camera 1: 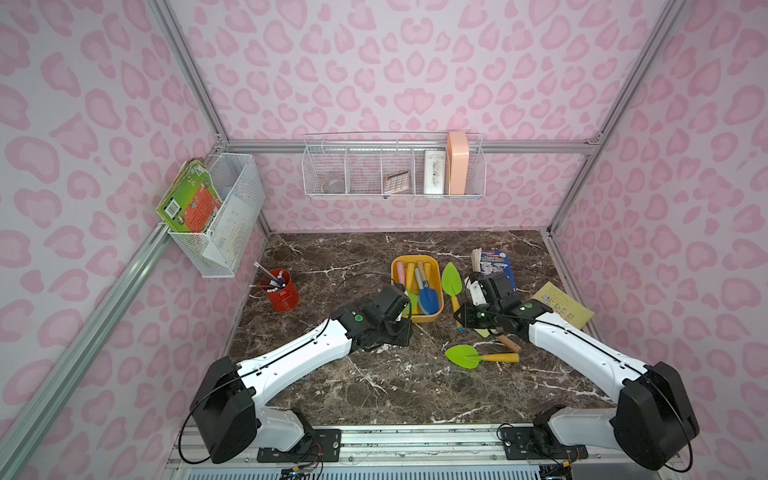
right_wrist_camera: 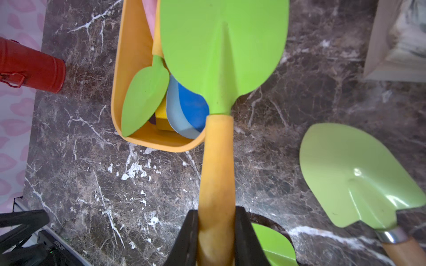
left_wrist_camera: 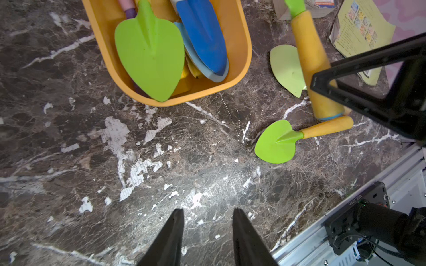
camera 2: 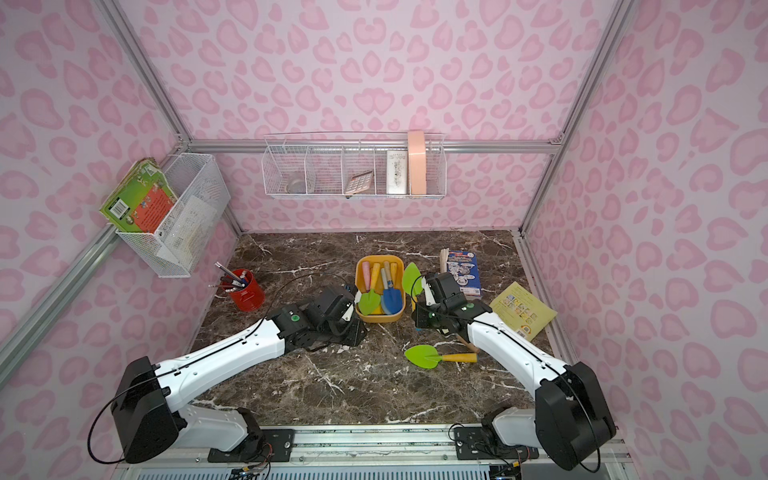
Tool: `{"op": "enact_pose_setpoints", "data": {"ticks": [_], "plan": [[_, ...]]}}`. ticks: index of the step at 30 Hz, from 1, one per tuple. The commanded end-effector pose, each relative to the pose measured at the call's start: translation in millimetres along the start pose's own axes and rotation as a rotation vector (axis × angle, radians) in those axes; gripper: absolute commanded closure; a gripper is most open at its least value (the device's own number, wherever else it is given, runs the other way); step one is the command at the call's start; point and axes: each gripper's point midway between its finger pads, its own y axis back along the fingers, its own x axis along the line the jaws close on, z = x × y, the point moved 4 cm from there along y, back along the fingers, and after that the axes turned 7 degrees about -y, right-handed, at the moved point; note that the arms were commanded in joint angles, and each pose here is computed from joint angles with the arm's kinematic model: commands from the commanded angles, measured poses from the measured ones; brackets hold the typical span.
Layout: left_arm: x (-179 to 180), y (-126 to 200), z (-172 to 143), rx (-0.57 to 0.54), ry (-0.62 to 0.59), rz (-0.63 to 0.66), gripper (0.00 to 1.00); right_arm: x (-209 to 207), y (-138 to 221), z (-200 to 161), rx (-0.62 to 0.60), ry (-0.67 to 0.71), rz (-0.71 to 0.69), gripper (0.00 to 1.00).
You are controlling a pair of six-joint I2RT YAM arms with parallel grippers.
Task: Put the shovel into the storage box
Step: Place the shovel in the storage box.
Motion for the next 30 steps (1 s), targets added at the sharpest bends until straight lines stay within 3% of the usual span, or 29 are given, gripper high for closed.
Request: {"op": "enact_pose_setpoints", "data": {"ticks": [1,14,30], "plan": [[3.5,0.9,-3.0,0.007,0.027,0.014,0.6,9.0,-2.5,12.0,-0.007,0.021,0.014,0.84],[13.0,7.1,-13.4,0.001,0.051,0.036,0.6,43.5,-46.1,51.6,0.022,0.001,0.118,0.84],[19.8,2.4,-19.1,0.014,0.062,0.047,0.6,31.8,-97.5,56.7,0.064,-0.084,0.073,0.83]]}}
